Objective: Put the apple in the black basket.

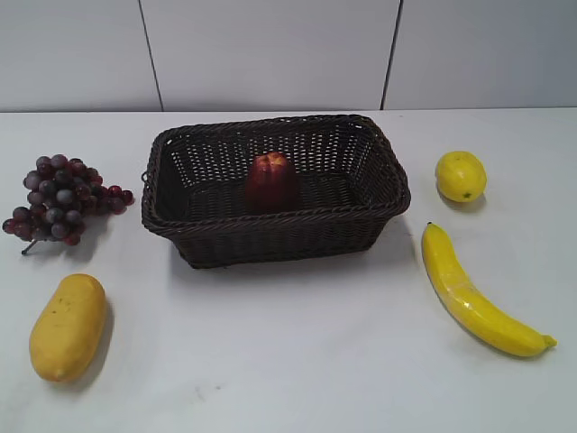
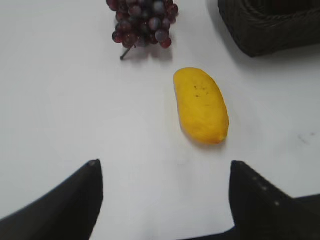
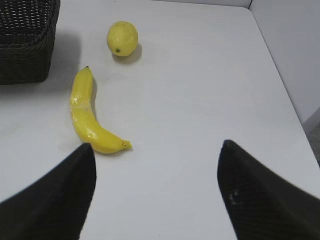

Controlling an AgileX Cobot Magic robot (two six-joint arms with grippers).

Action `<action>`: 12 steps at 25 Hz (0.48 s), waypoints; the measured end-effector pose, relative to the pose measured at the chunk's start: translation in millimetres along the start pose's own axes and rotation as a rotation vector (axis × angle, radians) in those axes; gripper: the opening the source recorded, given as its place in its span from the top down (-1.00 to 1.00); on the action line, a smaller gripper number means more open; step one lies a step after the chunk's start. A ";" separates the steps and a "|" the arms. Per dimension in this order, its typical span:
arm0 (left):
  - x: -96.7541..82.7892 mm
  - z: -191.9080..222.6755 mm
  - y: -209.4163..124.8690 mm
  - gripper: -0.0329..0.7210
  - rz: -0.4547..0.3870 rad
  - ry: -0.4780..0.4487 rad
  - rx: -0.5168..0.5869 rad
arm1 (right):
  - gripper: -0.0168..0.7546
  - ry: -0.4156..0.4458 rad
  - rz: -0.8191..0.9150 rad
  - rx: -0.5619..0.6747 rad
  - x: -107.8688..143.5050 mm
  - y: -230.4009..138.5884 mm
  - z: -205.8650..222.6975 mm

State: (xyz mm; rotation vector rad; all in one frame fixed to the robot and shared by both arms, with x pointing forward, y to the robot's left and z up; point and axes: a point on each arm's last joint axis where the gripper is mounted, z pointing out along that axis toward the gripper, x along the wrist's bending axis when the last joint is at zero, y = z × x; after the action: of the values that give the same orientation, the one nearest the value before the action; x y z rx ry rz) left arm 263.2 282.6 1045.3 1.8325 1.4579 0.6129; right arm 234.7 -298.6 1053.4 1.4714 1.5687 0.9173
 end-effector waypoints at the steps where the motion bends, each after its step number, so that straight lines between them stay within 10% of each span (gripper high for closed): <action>1: -0.3 -1.6 -0.9 -0.65 -0.001 0.004 -0.013 | -0.52 0.000 0.000 0.000 0.0 0.0 0.0; 12: -7.4 -22.8 -17.1 -0.65 -0.019 0.084 -0.208 | -0.52 0.000 0.000 0.001 0.0 -0.1 0.0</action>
State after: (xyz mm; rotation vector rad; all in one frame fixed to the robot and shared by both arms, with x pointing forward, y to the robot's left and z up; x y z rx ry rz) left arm 233.8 282.8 1047.2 1.6478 1.4071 0.8089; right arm 234.7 -298.6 1053.4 1.4719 1.5692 0.9168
